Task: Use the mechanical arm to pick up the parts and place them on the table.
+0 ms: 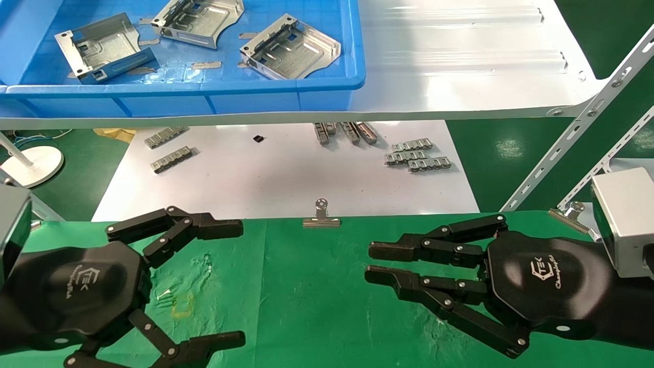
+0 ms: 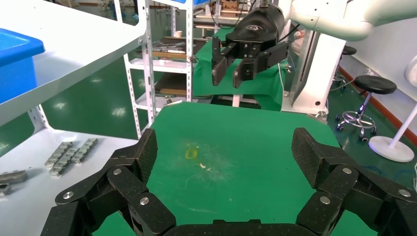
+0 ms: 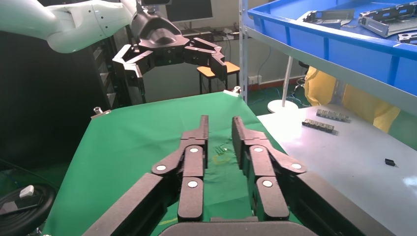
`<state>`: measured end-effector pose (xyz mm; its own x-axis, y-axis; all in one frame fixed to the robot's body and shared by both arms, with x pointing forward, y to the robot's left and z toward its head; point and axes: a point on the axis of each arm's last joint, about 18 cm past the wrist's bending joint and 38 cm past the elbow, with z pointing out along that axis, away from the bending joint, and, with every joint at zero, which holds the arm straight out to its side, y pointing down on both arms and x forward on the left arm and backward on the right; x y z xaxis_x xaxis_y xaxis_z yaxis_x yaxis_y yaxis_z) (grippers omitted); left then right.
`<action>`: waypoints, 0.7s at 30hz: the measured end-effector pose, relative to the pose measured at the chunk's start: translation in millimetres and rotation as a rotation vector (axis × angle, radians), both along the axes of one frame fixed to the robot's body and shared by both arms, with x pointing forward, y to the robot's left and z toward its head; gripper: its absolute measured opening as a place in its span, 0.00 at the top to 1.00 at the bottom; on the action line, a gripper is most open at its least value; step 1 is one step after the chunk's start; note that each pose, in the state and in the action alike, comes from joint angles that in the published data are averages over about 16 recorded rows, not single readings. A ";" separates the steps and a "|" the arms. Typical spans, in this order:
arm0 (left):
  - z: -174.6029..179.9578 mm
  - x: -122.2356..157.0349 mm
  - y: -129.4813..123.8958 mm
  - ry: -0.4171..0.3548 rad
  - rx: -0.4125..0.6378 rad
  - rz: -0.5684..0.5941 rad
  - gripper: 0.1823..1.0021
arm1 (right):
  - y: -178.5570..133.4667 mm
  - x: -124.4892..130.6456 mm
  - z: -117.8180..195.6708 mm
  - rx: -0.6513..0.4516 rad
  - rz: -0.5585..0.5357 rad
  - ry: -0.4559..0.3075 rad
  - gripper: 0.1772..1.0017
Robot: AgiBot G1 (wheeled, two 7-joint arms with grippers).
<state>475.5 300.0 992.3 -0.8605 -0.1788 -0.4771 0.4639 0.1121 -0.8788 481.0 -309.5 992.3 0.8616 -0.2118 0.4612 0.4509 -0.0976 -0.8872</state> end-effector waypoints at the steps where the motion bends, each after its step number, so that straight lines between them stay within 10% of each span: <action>1: 0.0 0.0 0.0 0.000 0.000 0.000 0.00 | 0.0 0.0 0.0 0.000 0.000 0.000 0.76; 21: 52.6 10.8 11.3 -0.128 -0.038 0.118 0.00 | 0.0 0.0 0.0 0.000 0.000 0.000 0.98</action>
<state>486.3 311.3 1044.8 -0.7652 -0.2953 -0.5720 0.5575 0.1403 -0.8182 481.0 -309.5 992.3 0.8616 -0.2118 0.4613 0.4510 -0.0976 -0.8872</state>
